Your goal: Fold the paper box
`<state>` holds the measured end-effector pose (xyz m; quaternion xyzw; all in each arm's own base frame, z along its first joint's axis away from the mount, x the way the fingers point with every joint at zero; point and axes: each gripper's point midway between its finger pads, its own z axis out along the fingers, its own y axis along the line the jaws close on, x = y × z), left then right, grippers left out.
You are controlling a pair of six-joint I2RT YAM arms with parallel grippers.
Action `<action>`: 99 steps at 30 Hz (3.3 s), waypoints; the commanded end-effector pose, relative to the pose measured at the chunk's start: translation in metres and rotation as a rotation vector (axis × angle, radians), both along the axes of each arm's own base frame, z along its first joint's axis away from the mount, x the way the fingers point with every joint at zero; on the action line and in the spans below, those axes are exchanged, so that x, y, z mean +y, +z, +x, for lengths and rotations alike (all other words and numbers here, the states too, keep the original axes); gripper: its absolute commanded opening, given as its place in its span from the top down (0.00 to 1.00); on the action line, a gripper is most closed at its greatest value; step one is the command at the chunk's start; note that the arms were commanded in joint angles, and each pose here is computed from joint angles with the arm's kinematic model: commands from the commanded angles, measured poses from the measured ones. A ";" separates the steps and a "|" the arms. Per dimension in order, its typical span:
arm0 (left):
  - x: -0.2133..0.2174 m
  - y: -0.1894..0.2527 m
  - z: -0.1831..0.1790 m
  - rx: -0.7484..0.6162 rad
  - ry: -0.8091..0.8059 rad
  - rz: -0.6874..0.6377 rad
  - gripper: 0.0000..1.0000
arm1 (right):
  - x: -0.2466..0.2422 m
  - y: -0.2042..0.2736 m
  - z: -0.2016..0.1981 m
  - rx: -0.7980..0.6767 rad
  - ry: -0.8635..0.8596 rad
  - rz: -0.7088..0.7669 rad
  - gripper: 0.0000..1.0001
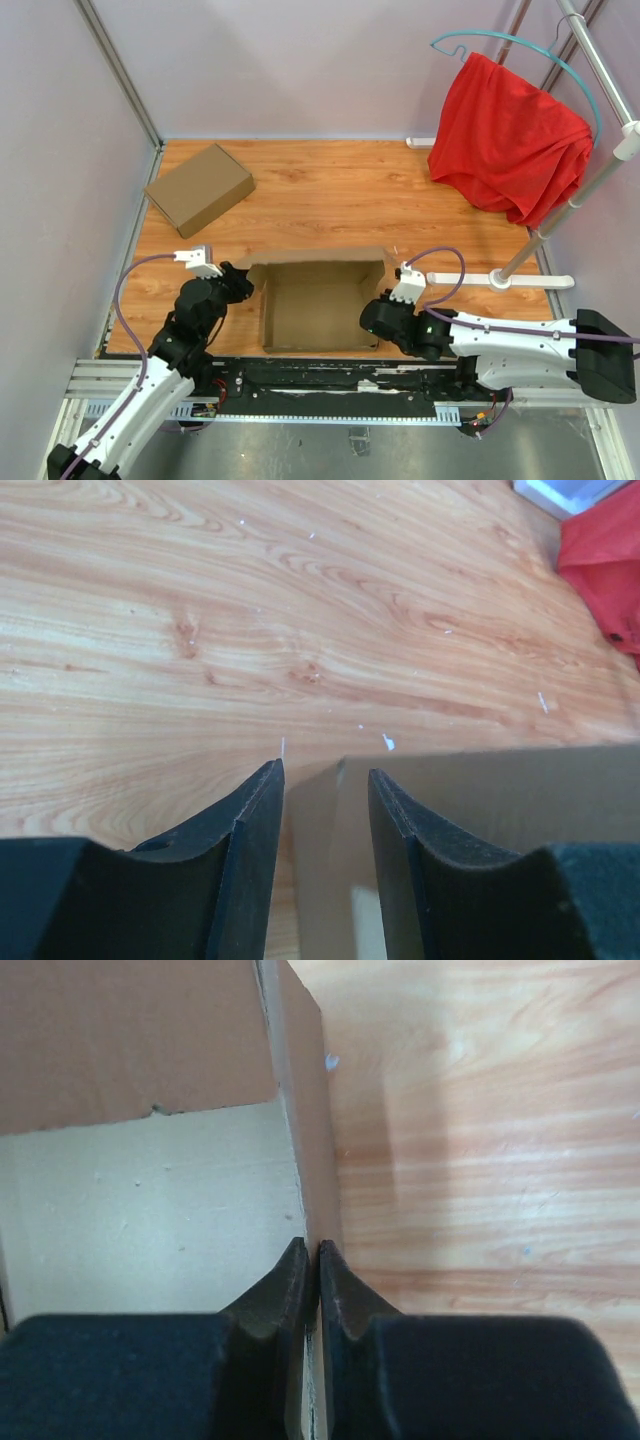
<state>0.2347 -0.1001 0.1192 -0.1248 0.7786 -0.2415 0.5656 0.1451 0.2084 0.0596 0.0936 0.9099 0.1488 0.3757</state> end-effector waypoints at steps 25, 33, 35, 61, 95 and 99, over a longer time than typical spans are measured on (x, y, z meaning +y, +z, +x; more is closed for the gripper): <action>-0.010 0.015 0.077 -0.062 0.123 0.047 0.56 | -0.051 0.016 0.156 -0.297 -0.129 -0.235 0.99; -0.003 0.039 0.106 -0.119 0.219 0.058 0.55 | -0.023 0.009 0.185 -0.292 0.065 -0.212 0.99; -0.001 0.038 0.115 -0.109 0.237 0.062 0.56 | -0.015 0.007 0.183 -0.276 0.089 -0.183 0.98; -0.037 -0.009 0.145 -0.012 0.113 0.069 0.61 | -0.009 -0.026 0.178 -0.214 0.088 -0.228 0.97; -0.017 0.006 0.117 -0.039 0.154 0.059 0.58 | 0.019 0.232 0.162 -0.611 0.672 -0.462 0.36; -0.019 0.014 0.121 -0.061 0.146 0.061 0.58 | 0.032 0.231 0.186 -0.590 0.757 -0.596 0.36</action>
